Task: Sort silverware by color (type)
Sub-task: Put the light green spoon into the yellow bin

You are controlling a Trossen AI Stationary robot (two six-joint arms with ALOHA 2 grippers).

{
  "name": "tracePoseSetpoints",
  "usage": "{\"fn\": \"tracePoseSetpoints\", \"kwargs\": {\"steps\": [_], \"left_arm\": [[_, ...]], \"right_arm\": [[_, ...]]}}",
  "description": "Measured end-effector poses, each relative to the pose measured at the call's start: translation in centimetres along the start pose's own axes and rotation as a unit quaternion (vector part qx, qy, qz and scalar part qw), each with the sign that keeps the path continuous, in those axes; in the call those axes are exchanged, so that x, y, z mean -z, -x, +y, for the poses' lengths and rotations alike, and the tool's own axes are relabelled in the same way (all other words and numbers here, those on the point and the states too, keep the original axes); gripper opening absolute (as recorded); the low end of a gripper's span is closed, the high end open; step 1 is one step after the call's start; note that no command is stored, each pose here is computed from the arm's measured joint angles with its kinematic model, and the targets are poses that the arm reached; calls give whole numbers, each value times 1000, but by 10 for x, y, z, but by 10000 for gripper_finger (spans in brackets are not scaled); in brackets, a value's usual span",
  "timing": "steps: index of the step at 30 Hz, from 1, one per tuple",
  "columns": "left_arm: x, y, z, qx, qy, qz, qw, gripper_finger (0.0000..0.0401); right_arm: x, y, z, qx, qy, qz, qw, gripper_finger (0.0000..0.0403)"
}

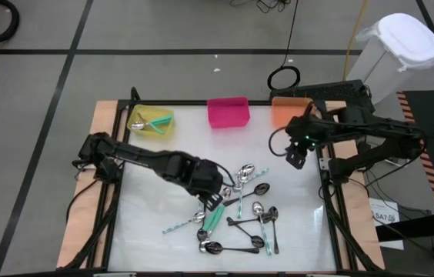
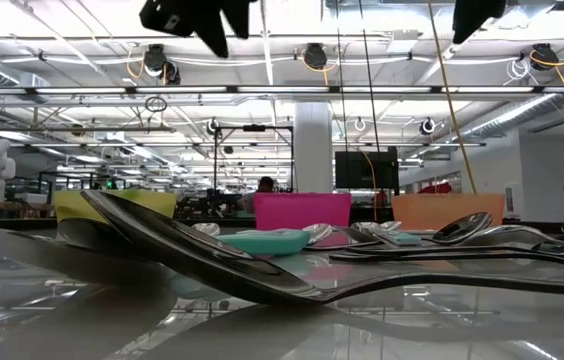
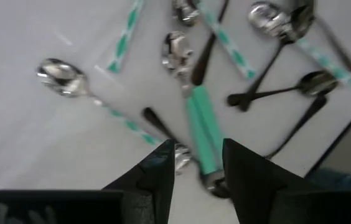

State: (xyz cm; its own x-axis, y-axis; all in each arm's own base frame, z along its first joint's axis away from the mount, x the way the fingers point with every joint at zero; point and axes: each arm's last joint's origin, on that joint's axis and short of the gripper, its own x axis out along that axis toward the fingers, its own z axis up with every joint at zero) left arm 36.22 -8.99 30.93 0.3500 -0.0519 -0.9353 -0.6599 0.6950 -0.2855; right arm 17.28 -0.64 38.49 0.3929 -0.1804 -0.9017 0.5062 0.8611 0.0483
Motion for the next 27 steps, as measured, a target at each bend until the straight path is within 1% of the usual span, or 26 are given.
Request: {"fn": "tracePoseSetpoints", "kwargs": {"steps": [3, 6, 9, 11, 15, 17, 21, 24, 27], "left_arm": [[6, -3, -8, 12, 17, -8, 1000, 136], [9, -13, -13, 7, 45, -5, 999, 136], [12, -31, -16, -4, 60, 31, 998, 136], [12, -40, -18, 0, 61, 55, 997, 136], [14, -61, -20, -13, 66, 92, 994, 137], [15, -66, -21, -10, 63, 106, 992, 137], [13, -70, -24, 9, 50, 110, 993, 137], [10, -70, -28, 34, 32, 100, 994, 151], [9, -70, -27, 29, 30, 88, 995, 186]], "right_arm": [[4, 3, 5, -11, 15, -4, 1000, 171], [6, 5, 10, -22, 22, -10, 999, 171], [8, 6, 17, -36, 19, -18, 999, 171], [9, 4, 21, -45, 12, -22, 999, 171], [16, -5, 30, -50, -8, -10, 999, 171], [19, -11, 35, -54, -20, -5, 998, 171], [27, -21, 44, -59, -44, 7, 997, 171], [31, -26, 49, -68, -73, 6, 995, 171], [32, -27, 54, -81, -97, 3, 992, 171]]}}
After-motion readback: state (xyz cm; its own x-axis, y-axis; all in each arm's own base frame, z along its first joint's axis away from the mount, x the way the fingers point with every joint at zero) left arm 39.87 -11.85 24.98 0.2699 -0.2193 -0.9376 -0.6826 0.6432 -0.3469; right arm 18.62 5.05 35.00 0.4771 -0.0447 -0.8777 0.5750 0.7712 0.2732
